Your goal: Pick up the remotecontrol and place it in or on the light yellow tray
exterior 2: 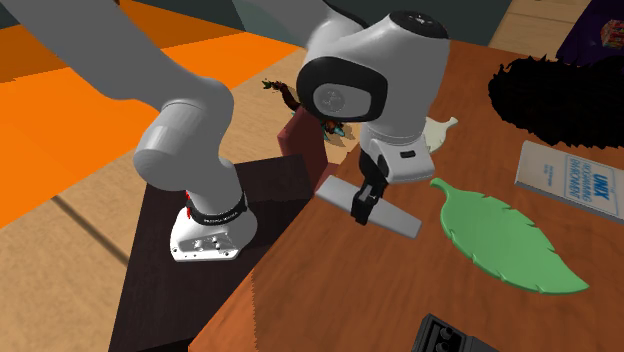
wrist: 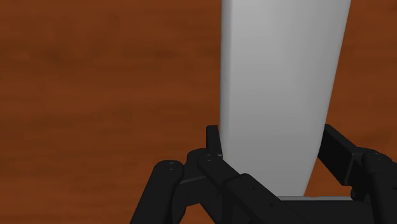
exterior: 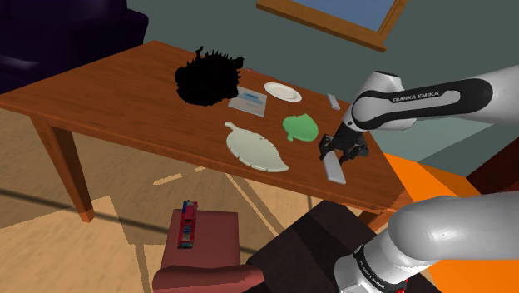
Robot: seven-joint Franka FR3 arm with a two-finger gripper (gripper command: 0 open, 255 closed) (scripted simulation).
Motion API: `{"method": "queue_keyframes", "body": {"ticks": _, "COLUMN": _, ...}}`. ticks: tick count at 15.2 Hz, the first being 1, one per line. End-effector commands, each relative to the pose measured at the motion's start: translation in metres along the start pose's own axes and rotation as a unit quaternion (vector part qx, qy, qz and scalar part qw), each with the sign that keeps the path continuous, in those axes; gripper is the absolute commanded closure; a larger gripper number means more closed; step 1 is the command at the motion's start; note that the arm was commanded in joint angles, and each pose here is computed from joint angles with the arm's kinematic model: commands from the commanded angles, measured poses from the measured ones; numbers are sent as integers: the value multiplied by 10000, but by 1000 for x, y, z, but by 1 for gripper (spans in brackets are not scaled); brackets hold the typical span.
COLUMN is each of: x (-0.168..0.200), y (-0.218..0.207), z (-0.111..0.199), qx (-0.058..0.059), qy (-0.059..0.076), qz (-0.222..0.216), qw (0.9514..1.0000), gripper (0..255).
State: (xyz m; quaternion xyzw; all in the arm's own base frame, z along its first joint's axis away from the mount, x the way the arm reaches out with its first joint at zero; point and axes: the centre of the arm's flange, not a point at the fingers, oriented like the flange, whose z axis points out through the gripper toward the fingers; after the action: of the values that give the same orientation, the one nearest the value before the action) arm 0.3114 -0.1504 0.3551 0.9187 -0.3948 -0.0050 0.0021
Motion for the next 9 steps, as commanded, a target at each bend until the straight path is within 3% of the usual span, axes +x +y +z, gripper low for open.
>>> {"method": "queue_keyframes", "body": {"ticks": 1, "x": 0, "y": -1, "z": -11, "qx": -1, "qy": -2, "qz": 0, "qw": 10000, "gripper": 255}}
{"method": "queue_keyframes", "body": {"ticks": 9, "x": 0, "y": 0, "z": -53, "qx": -1, "qy": -2, "qz": 0, "qw": 10000, "gripper": 255}}
